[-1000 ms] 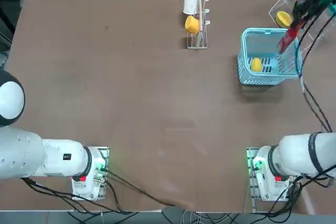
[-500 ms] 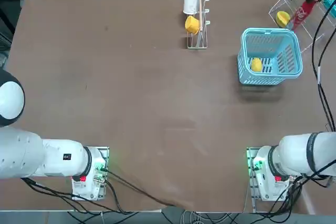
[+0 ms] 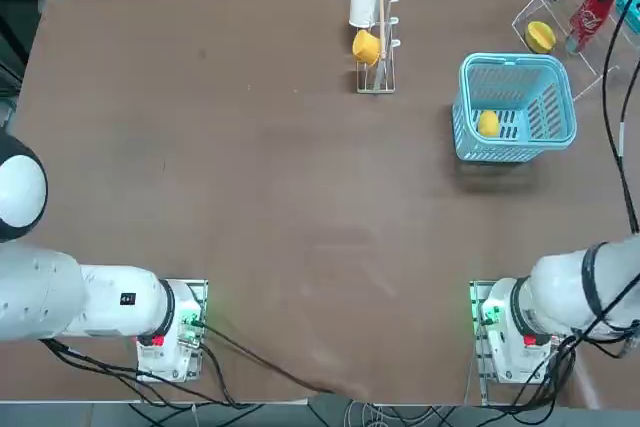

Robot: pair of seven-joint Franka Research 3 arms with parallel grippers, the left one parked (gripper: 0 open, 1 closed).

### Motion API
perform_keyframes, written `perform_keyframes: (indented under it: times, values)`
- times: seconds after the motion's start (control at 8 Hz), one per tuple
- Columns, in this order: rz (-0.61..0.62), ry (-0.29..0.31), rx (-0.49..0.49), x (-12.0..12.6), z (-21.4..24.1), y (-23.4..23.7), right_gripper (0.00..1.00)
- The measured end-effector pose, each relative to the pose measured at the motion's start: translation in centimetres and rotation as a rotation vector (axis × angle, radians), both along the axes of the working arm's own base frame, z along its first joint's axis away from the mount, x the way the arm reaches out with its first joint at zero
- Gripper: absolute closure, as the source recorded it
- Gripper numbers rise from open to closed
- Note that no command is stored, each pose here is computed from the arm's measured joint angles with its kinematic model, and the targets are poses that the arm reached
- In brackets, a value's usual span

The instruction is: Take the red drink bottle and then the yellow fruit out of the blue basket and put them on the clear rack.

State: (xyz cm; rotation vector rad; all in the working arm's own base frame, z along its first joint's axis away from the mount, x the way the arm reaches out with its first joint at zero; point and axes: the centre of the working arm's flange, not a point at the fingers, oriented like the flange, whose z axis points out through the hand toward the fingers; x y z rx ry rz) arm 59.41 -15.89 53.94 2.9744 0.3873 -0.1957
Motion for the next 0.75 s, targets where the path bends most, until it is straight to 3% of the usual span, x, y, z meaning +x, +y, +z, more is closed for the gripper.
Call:
perform_keyframes:
  times: [0.38, 0.75]
  values:
    - [0.205, -0.021, -0.041, 1.9, -3.9, -6.6, 0.63]
    - [0.302, -0.009, -0.04, 1.9, -7.7, -12.1, 0.63]
